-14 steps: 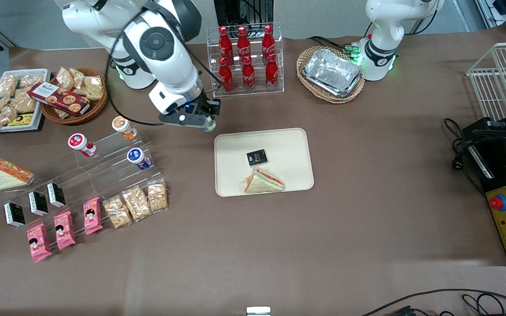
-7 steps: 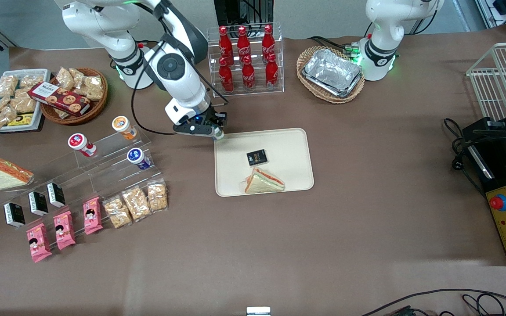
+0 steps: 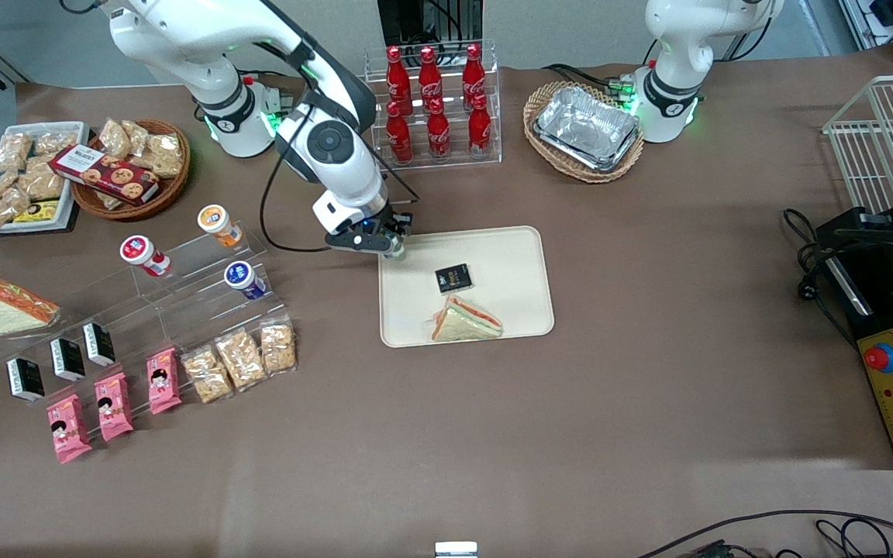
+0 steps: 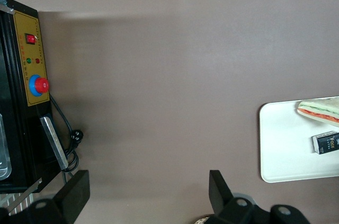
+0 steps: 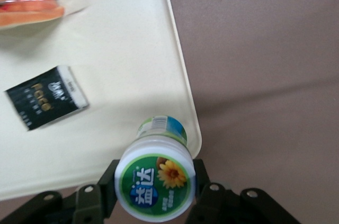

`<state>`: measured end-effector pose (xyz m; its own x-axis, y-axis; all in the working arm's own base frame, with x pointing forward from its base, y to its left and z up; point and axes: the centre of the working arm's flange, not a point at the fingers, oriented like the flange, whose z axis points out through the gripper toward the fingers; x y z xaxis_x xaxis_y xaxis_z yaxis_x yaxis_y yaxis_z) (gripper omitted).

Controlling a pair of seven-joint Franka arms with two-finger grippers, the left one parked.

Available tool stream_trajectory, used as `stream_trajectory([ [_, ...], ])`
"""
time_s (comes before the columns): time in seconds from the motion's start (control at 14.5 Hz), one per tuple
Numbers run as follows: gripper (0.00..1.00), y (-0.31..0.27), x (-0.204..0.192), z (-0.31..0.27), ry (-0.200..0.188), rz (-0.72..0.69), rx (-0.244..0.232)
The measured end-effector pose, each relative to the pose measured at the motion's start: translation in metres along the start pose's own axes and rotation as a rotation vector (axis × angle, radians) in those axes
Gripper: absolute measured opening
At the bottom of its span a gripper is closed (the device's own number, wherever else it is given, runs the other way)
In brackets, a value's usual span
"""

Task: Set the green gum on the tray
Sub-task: 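Carry the green gum bottle over the white tray, then lower the bottle onto the tray and open the right gripper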

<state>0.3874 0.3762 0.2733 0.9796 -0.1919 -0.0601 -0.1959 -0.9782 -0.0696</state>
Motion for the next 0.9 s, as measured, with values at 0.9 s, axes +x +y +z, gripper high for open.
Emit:
stream_trajectory([
  [0.9,0.59,-0.026,0.002,0.046,0.077,0.046,-0.035],
])
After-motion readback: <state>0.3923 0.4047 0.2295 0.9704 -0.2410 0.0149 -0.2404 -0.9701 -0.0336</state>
